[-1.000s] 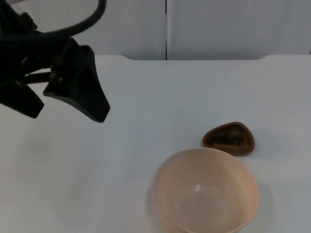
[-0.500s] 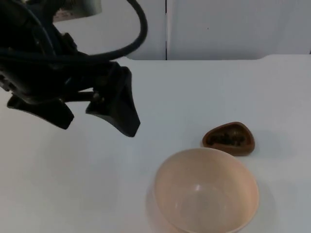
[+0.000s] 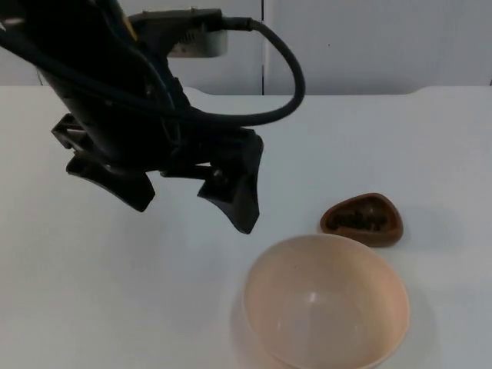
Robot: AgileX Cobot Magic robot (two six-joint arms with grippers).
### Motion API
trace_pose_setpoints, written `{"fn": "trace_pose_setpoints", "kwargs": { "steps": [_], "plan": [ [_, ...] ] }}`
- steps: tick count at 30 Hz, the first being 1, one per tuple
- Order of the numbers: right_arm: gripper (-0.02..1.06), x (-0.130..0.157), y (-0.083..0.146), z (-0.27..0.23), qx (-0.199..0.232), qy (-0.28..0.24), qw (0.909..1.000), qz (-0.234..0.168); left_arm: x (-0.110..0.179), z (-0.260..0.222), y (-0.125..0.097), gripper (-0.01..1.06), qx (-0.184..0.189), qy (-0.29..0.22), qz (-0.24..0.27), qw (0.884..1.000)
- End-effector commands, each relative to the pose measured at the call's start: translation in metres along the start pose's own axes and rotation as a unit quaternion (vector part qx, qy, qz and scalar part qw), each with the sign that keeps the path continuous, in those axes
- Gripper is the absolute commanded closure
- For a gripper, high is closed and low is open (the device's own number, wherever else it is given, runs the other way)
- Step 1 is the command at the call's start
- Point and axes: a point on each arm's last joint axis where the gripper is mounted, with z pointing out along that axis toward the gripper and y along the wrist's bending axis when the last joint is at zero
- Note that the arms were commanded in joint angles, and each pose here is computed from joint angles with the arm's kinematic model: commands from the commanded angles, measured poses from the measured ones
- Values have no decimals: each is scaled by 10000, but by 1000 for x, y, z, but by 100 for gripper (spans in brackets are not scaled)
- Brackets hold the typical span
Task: Pick up the bowl with the left hand and pour the coffee beans from the cup into the bowl with the right hand.
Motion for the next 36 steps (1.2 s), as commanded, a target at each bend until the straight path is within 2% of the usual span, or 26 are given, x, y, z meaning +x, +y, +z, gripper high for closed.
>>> {"fn": "trace_pose_setpoints", "kwargs": {
  "steps": [1,10,15,36],
  "plan": [
    [-1,0,0,0,29,-26,10000,23,-4,3,-3,0,-38,-83,-50,9999],
    [-1,0,0,0,29,-26,10000,23,-10,25,-11,0,-56,-249,-268,9993],
    [-1,0,0,0,29,-26,10000,23,-11,40,-11,0,-60,-153,-449,9989],
    [-1,0,0,0,29,-26,10000,23,-10,40,-13,0,53,-111,-529,9985]
  ]
}}
